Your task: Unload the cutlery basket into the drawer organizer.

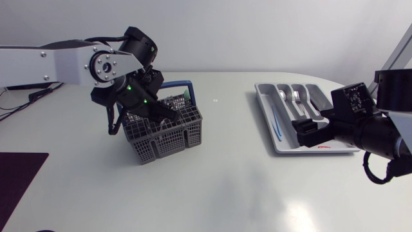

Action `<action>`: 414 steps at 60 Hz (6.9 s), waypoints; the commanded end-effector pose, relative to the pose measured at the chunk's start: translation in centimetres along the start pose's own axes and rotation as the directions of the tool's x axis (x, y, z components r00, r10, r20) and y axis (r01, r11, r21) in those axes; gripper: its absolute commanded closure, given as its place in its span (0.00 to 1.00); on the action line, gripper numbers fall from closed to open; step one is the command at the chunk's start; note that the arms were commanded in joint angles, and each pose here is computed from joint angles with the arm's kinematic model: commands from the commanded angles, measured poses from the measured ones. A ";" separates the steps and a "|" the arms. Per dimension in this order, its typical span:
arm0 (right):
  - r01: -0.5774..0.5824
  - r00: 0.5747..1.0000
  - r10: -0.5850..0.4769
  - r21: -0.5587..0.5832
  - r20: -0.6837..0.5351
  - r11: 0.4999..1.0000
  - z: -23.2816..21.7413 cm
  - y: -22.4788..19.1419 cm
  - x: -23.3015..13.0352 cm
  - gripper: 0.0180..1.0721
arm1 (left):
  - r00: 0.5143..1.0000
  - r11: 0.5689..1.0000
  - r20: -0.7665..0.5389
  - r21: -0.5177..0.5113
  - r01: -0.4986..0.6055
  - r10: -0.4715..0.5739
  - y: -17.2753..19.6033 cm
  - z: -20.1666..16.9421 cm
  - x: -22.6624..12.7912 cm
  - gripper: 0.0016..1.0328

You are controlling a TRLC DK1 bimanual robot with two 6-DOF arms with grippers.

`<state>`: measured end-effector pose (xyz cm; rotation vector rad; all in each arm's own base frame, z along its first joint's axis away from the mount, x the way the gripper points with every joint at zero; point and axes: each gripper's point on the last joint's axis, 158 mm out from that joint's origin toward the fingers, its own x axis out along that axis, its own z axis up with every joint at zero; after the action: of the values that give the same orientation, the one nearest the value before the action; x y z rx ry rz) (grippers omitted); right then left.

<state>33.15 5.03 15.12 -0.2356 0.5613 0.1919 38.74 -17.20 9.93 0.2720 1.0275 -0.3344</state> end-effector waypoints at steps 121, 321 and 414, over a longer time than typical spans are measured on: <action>0.002 1.000 -0.001 -0.084 0.013 0.996 -2.8 0.6 -0.3 0.05 | 0.998 0.996 -0.033 -0.070 0.048 -0.050 -1.2 0.4 0.2 0.97; -0.955 -0.141 0.843 -0.153 -0.519 -0.254 -2.2 21.4 -14.4 0.27 | 0.436 -0.064 -0.142 0.980 0.188 -0.889 -24.2 -7.1 -17.5 0.97; -0.923 -0.237 0.806 -0.132 -0.542 -0.360 -4.5 23.0 -16.9 0.80 | 0.401 -0.144 -0.219 0.967 0.209 -0.890 -23.5 -8.1 -17.4 0.97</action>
<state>12.50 24.13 17.26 -0.3157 0.7818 2.1276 13.88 -33.10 19.24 0.7160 0.0704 -2.0012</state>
